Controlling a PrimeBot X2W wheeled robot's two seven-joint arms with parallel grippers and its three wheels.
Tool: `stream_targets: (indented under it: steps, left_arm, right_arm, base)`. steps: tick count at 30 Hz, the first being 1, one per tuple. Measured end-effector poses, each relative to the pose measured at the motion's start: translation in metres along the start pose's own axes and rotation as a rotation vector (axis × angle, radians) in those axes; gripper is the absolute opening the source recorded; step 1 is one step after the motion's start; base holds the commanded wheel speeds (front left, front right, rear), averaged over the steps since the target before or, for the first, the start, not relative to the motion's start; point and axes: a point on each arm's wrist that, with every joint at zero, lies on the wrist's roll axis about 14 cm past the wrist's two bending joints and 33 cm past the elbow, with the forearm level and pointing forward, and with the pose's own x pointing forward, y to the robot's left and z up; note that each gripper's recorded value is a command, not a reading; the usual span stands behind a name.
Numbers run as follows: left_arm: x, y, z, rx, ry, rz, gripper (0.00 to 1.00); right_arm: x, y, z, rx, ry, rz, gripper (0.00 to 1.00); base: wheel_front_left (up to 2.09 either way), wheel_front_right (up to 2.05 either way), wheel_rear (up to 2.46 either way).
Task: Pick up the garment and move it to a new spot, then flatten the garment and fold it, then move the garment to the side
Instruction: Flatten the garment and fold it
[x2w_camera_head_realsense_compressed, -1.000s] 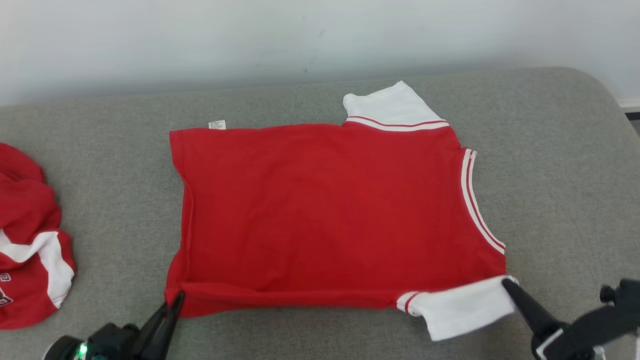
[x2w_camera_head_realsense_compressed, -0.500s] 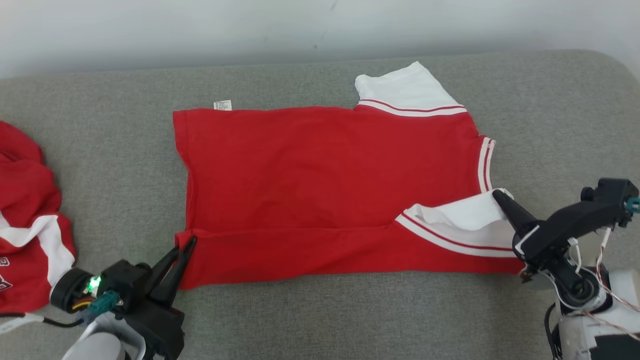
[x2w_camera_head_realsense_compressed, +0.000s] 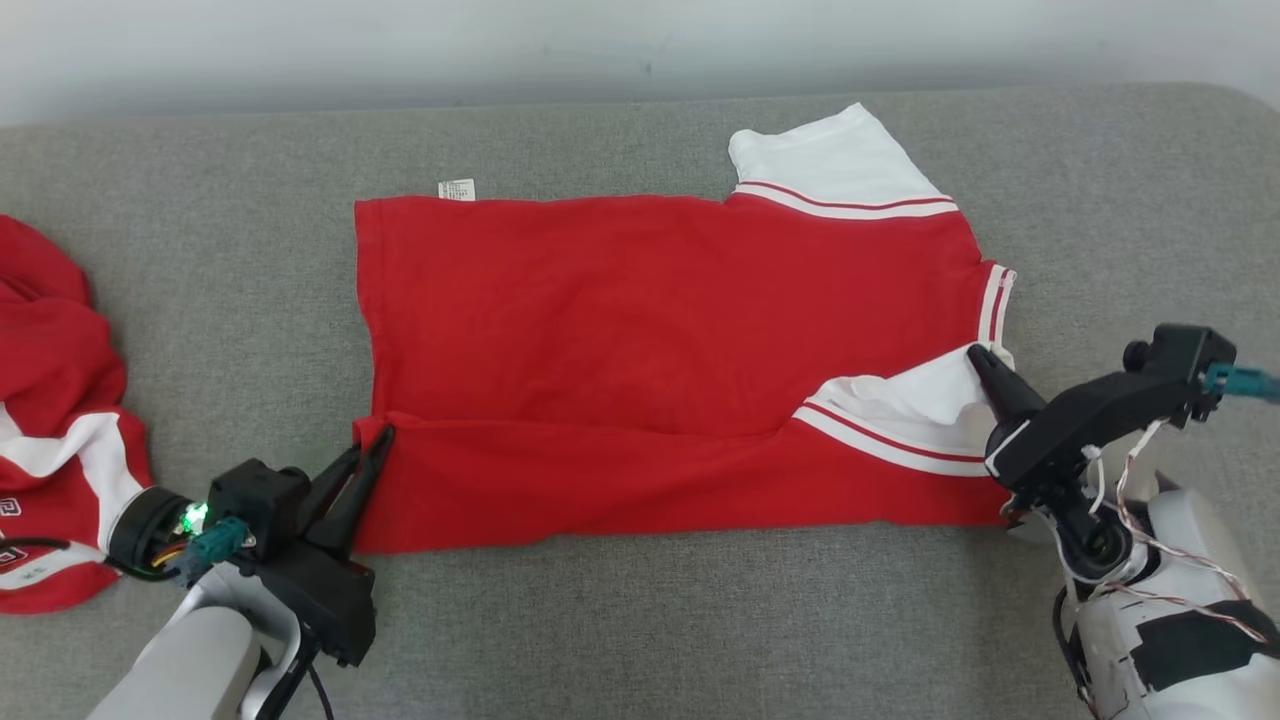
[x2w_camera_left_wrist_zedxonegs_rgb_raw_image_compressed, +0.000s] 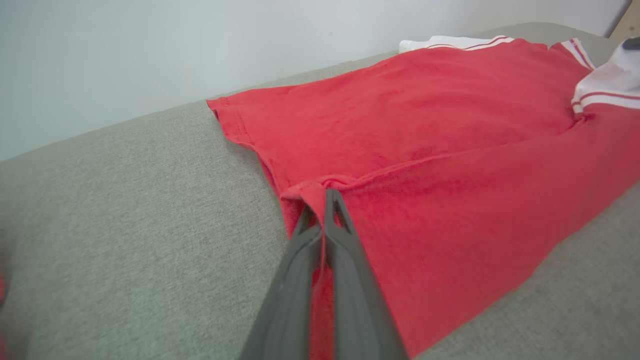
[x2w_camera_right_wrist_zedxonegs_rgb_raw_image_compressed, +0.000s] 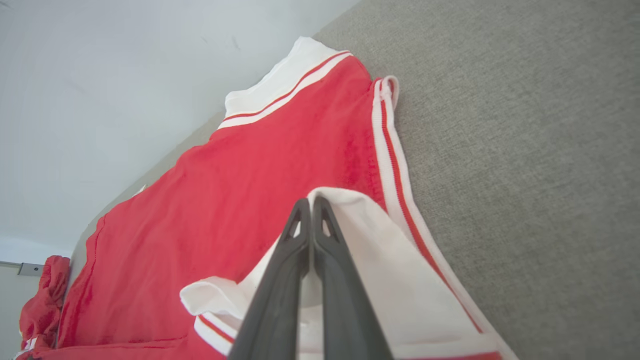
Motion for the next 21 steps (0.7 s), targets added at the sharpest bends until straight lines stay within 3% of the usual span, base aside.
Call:
stream_targets:
  steps: [1, 2, 3, 12, 18, 21]
  left_arm:
    - [0.001, 0.001, 0.001, -0.009, -0.003, 0.009, 0.22]
    - [0.002, 0.001, 0.001, -0.013, -0.004, 0.013, 0.62]
    - [0.002, 0.001, 0.003, -0.012, -0.01, 0.014, 1.0]
    - [-0.015, 0.002, 0.023, 0.022, -0.084, 0.07, 1.0]
    - [-0.036, -0.012, 0.026, 0.029, -0.122, 0.092, 1.0]
    - [-0.043, -0.017, 0.02, 0.015, -0.12, 0.106, 1.0]
  right_arm:
    - [0.0, -0.001, -0.002, 0.006, -0.006, -0.003, 0.38]
    - [0.0, -0.002, -0.002, 0.013, -0.016, -0.005, 0.8]
    - [0.0, -0.003, -0.002, 0.021, -0.027, -0.006, 1.0]
    - [-0.018, 0.001, 0.017, 0.004, -0.164, 0.02, 1.0]
    - [-0.043, -0.013, 0.007, -0.057, -0.196, 0.009, 1.0]
    - [-0.051, -0.02, -0.001, -0.181, -0.197, 0.003, 1.0]
  base:
    - [0.0, 0.0, 0.0]
    - [0.0, 0.0, 0.0]
    - [0.0, 0.0, 0.0]
    - [0.0, 0.0, 0.0]
    - [0.0, 0.0, 0.0]
    - [0.0, 0.0, 0.0]
